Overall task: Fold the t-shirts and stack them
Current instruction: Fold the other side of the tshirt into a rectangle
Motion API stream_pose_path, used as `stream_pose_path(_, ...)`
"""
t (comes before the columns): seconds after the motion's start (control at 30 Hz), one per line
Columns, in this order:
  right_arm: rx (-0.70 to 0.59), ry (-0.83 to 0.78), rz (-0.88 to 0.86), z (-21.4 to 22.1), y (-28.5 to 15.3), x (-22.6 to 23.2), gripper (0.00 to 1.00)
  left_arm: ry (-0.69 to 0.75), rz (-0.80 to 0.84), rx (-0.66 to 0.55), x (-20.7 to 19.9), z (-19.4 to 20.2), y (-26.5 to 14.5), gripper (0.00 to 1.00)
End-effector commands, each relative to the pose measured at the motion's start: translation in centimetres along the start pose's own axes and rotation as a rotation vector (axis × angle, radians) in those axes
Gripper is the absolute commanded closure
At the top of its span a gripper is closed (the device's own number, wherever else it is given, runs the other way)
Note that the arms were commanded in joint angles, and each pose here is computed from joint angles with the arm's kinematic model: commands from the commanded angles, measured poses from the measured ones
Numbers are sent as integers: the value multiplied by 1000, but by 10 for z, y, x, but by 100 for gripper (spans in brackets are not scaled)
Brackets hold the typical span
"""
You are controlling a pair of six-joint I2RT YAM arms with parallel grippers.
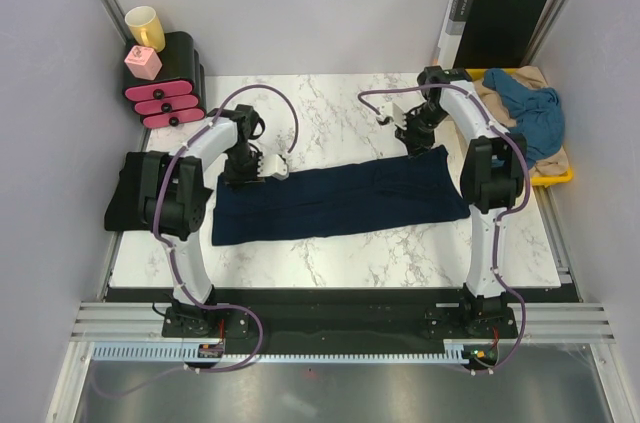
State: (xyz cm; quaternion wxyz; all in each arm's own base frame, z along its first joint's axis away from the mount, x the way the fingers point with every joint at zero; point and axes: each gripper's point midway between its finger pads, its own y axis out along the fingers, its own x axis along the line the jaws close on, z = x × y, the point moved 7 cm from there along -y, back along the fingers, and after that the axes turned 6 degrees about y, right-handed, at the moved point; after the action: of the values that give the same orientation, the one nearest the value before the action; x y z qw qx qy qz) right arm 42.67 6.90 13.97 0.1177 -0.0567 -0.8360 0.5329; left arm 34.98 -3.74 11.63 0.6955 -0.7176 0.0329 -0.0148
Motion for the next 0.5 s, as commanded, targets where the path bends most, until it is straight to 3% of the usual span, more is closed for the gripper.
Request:
stream_pose_path(0.0, 34, 15, -71, 1, -4, 13, 68, -24, -3, -31, 5, -10, -1, 64)
stream_pose_path(0.13, 31, 18, -81, 2, 7, 6, 59, -18, -5, -29, 5, -11, -1, 64)
stream_pose_path(0.47, 35, 35, -94, 5, 29, -2, 59, -26, -2, -36, 5, -11, 1, 64)
